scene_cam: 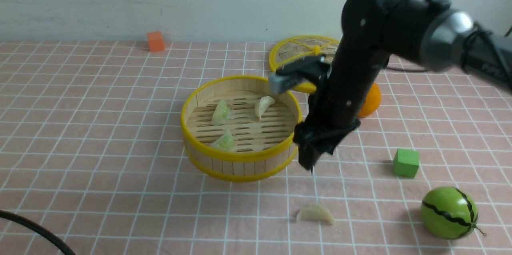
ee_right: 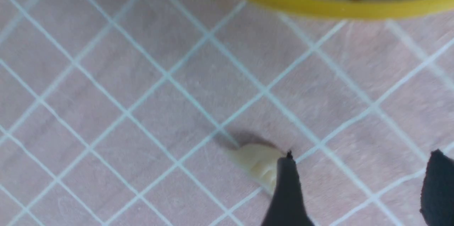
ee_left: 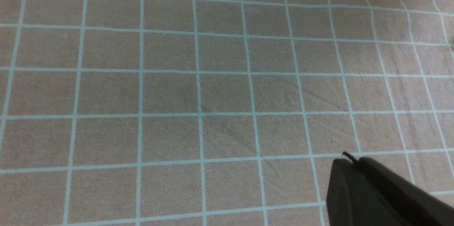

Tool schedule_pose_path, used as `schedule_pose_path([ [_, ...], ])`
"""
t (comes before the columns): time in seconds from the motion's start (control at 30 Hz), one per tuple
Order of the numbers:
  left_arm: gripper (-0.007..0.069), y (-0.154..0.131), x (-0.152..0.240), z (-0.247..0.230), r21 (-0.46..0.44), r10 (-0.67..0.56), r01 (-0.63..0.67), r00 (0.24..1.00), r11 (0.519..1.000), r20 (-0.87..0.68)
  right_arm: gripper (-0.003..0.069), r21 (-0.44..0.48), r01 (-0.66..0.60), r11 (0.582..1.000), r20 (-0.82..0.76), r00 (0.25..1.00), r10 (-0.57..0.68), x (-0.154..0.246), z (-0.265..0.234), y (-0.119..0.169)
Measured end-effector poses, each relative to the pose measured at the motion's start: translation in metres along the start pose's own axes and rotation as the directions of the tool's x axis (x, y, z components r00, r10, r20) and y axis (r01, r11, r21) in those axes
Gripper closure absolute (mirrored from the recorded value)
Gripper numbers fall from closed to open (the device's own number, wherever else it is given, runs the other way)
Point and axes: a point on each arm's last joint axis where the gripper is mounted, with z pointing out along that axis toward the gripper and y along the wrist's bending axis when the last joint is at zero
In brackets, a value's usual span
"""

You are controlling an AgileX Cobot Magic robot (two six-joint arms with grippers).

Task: Put the dumplings into the steamer on the table with the pink tablecloth.
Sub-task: 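Reach for and grasp a dumpling lying on the table beside the steamer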

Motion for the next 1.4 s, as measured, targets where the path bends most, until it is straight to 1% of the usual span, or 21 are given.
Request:
schedule_pose_path([
  [0.1, 0.0623, 0.000, 0.000, 0.000, 0.001, -0.003, 0.003, 1.000, 1.000, -0.002, 0.0183, -0.006, -0.008, 1.000, -0.073, 0.997, 0.008, 0.009, 0.022, -0.002],
  [0.23, 0.0621, 0.000, 0.001, 0.000, 0.002, -0.006, 0.006, 1.000, 1.000, -0.006, 0.0189, -0.025, -0.024, 0.999, -0.103, 0.994, 0.022, 0.013, 0.036, -0.003],
  [0.4, 0.0613, 0.000, 0.001, 0.000, 0.003, -0.007, 0.007, 1.000, 1.000, -0.009, 0.0244, -0.063, -0.044, 0.997, -0.122, 0.992, 0.036, 0.014, 0.040, -0.001],
  [0.5, 0.0609, 0.000, 0.001, 0.000, 0.003, -0.007, 0.007, 1.000, 1.000, -0.009, 0.0260, -0.079, -0.050, 0.996, -0.131, 0.991, 0.040, 0.014, 0.040, 0.000],
  [0.63, 0.0608, 0.000, 0.001, 0.000, 0.003, -0.008, 0.008, 1.000, 1.000, -0.009, 0.0256, -0.067, -0.039, 0.997, -0.085, 0.996, 0.033, 0.010, 0.030, 0.003],
  [0.83, 0.0608, 0.000, 0.001, 0.000, 0.003, -0.008, 0.008, 1.000, 1.000, -0.009, 0.0228, -0.057, -0.004, 0.998, -0.025, 1.000, 0.003, 0.006, 0.010, 0.016],
  [0.97, 0.0608, 0.000, 0.001, 0.000, 0.003, -0.008, 0.008, 1.000, 1.000, -0.009, 0.0216, -0.037, 0.002, 0.999, -0.065, 0.998, -0.005, 0.008, 0.023, 0.012],
  [1.1, 0.0602, 0.000, 0.001, 0.000, 0.003, -0.008, 0.008, 1.000, 1.000, -0.009, 0.0216, -0.060, -0.017, 0.998, -0.129, 0.992, 0.009, 0.011, 0.046, 0.008],
  [1.17, 0.0598, 0.000, 0.001, 0.000, 0.003, -0.008, 0.008, 1.000, 1.000, -0.009, 0.0230, -0.088, -0.030, 0.996, -0.153, 0.988, 0.016, 0.012, 0.051, 0.011],
  [1.2, 0.0596, 0.000, 0.001, 0.000, 0.003, -0.008, 0.008, 1.000, 1.000, -0.009, 0.0260, -0.099, -0.037, 0.994, -0.161, 0.987, 0.021, 0.012, 0.056, 0.011],
  [1.23, 0.0596, 0.000, 0.001, 0.000, 0.003, -0.008, 0.008, 1.000, 1.000, -0.009, 0.0269, -0.099, -0.038, 0.994, -0.162, 0.987, 0.021, 0.011, 0.057, 0.011],
  [1.33, 0.0592, 0.000, 0.001, 0.000, 0.003, -0.008, 0.008, 1.000, 1.000, -0.009, 0.0405, -0.081, -0.033, 0.996, -0.162, 0.987, 0.020, 0.011, 0.063, 0.007],
  [1.4, 0.0590, 0.000, 0.001, 0.000, 0.003, -0.008, 0.008, 1.000, 1.000, -0.009, 0.0464, -0.079, -0.032, 0.996, -0.160, 0.987, 0.019, 0.011, 0.063, 0.007],
])
